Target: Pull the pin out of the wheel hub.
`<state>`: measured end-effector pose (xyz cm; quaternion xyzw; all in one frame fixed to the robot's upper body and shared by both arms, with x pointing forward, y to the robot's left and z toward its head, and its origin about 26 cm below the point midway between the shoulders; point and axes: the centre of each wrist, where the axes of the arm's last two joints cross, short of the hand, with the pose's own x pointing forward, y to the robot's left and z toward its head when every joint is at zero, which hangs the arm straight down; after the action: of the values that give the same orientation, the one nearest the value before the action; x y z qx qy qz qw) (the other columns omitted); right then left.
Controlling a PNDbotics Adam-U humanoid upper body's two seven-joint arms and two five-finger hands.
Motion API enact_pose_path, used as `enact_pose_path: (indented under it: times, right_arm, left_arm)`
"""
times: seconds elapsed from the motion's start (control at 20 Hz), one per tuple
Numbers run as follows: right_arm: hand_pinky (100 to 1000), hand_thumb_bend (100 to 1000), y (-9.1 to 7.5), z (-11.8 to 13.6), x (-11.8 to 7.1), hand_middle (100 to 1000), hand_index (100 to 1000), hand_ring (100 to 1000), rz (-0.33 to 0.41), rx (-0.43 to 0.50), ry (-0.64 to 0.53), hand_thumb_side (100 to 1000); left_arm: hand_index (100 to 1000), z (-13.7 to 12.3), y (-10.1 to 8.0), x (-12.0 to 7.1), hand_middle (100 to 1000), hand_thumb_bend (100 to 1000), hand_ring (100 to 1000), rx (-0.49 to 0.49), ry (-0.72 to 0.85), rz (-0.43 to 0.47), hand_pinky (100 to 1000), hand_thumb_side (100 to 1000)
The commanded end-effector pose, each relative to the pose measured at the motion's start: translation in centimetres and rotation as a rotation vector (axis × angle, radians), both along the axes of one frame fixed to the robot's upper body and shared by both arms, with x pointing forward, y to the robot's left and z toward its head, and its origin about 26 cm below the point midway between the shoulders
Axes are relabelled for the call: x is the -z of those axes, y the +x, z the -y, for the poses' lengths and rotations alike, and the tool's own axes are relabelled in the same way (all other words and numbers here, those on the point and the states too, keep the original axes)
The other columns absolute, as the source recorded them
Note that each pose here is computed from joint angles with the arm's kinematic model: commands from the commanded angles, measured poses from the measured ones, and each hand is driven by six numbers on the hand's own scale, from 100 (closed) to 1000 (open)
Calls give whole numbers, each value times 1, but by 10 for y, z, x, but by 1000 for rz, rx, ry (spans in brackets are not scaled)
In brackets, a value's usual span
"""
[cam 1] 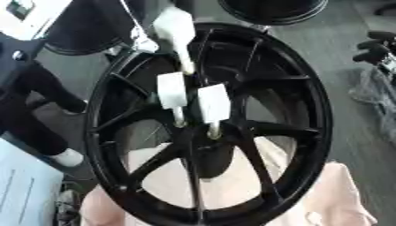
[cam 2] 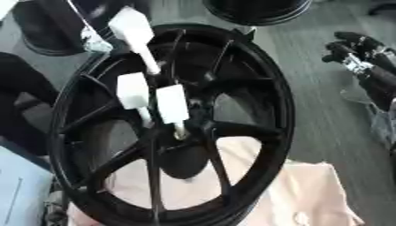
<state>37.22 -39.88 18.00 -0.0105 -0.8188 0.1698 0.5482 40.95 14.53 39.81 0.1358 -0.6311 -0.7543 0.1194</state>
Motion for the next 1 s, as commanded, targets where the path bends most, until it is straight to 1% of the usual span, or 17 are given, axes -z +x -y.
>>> enact_pose_path:
  times: [0.05, 0.1, 0.15, 0.2, 0.25, 0.4, 0.55, 0.65, 0.7, 0.85, 1.0]
  right_arm:
    - [982, 357, -3, 8, -13, 730, 855, 728, 22, 18, -35, 398]
    - [982, 356, -3, 9, -13, 730, 855, 728, 22, 22, -36, 398]
    - [982, 356, -4, 10, -13, 730, 855, 728, 22, 26, -36, 398]
    - [982, 356, -5, 12, -13, 730, 855, 729, 20, 31, -37, 399]
    - [982, 355, -6, 13, -13, 730, 855, 729, 19, 38, -38, 400]
    - [983, 354, -8, 18, -12, 731, 855, 729, 18, 55, -41, 400]
    - [983, 353, -10, 22, -13, 731, 855, 729, 19, 71, -39, 401]
    - [983, 351, -11, 23, -13, 731, 855, 729, 21, 78, -39, 400]
    - [983, 350, -11, 24, -14, 731, 855, 729, 22, 83, -38, 400]
    - [983, 348, -12, 27, -16, 731, 855, 729, 28, 93, -32, 399]
    - [984, 346, -14, 31, -17, 731, 856, 729, 34, 113, -20, 399]
  left_arm:
    - [391, -24, -16, -31, 527, 414, 684, 42, 74, 87, 763, 100]
    - [391, -33, -20, -35, 528, 446, 684, 26, 65, 98, 763, 100]
    - [391, -41, -24, -38, 528, 446, 684, 11, 56, 107, 763, 100]
    - [392, -50, -27, -42, 536, 476, 683, -7, 45, 112, 765, 100]
    - [392, -61, -31, -45, 535, 487, 682, -27, 29, 117, 764, 100]
    - [391, -102, -44, -54, 532, 504, 678, -103, -33, 120, 760, 100]
    - [391, -137, -59, -55, 528, 503, 677, -170, -89, 116, 758, 100]
    - [392, -158, -69, -50, 528, 501, 676, -214, -121, 108, 757, 100]
    - [394, -169, -72, -45, 528, 482, 675, -246, -132, 99, 757, 100]
    - [398, -203, -80, -25, 529, 452, 673, -353, -165, 61, 757, 100]
    - [395, -238, -84, -4, 524, 366, 665, -469, -223, 17, 752, 100]
